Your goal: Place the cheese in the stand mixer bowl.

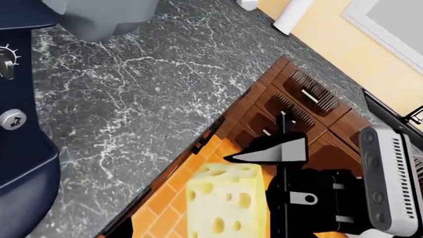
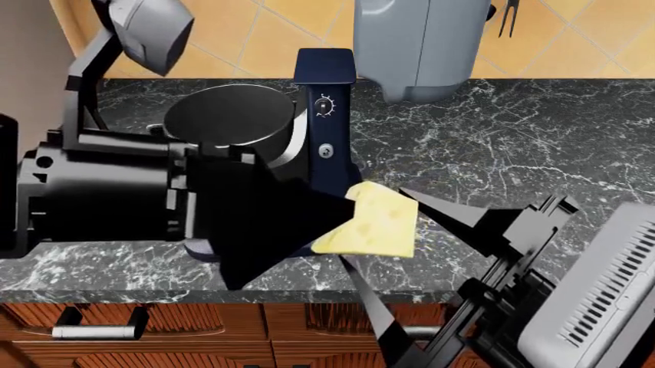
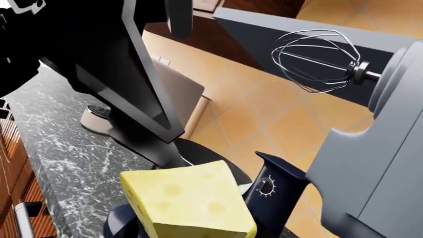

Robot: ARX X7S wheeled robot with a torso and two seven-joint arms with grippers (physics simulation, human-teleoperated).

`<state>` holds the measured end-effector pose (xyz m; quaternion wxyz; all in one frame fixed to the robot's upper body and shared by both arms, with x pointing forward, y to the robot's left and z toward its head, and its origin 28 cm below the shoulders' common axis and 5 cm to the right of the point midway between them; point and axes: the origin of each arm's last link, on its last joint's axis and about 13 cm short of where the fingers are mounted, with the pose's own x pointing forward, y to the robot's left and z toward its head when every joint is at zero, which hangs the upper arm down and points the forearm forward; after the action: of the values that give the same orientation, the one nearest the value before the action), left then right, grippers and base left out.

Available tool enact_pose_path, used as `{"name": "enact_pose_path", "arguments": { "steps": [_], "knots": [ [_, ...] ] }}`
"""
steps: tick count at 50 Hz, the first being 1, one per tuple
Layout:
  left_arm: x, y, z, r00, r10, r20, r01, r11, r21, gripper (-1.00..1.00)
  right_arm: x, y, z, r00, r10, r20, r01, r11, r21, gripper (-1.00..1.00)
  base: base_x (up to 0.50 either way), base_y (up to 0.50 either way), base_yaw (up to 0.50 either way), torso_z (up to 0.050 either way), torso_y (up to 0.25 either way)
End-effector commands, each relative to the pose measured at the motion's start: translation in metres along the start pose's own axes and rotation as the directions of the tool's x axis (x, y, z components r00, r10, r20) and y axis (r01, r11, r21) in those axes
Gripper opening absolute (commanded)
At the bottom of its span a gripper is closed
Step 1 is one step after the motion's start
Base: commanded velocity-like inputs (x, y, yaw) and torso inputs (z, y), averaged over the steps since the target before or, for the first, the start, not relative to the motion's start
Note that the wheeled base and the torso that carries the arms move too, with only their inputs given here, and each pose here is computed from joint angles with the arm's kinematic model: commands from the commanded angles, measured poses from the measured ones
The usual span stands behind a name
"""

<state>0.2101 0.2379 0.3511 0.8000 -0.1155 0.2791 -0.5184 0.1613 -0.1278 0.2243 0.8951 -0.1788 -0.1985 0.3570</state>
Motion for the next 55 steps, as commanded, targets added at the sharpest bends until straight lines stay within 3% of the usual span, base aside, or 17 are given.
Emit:
{"name": "enact_pose_path", "arguments": {
  "steps": [1,45,52,53,55],
  "knots": [
    [0.004,0.000,0.001,1.000,-0.011,-0.007,0.011,1.000,0.006,1.00,-0.001,0.000,0.002,1.000,-0.003,0.015,0.004,1.000,-0.031,-1.00,0.00,0.00,0.00,0.000,0.000],
    [0.036,0.009,0.001,0.994,-0.075,-0.084,0.075,0.997,-0.006,1.00,-0.001,0.000,0.012,0.996,-0.009,0.083,0.014,0.999,-0.050,-1.00,0.00,0.00,0.00,0.000,0.000],
    [0.038,0.011,0.003,0.997,-0.053,-0.047,0.053,0.999,0.002,1.00,-0.001,0.002,0.012,0.996,-0.002,0.084,0.007,0.998,-0.055,-1.00,0.00,0.00,0.00,0.000,0.000],
    [0.038,0.013,0.004,0.998,-0.044,-0.033,0.044,0.999,0.000,-1.00,-0.001,0.003,0.011,0.997,0.000,0.083,0.005,0.998,-0.055,-1.00,0.00,0.00,0.00,0.000,0.010],
    [0.038,0.014,0.005,0.999,-0.036,-0.018,0.036,0.999,-0.009,-1.00,-0.001,0.003,0.011,0.997,0.001,0.083,0.004,0.998,-0.056,-1.00,0.00,0.00,0.00,0.000,0.000]
  ]
}}
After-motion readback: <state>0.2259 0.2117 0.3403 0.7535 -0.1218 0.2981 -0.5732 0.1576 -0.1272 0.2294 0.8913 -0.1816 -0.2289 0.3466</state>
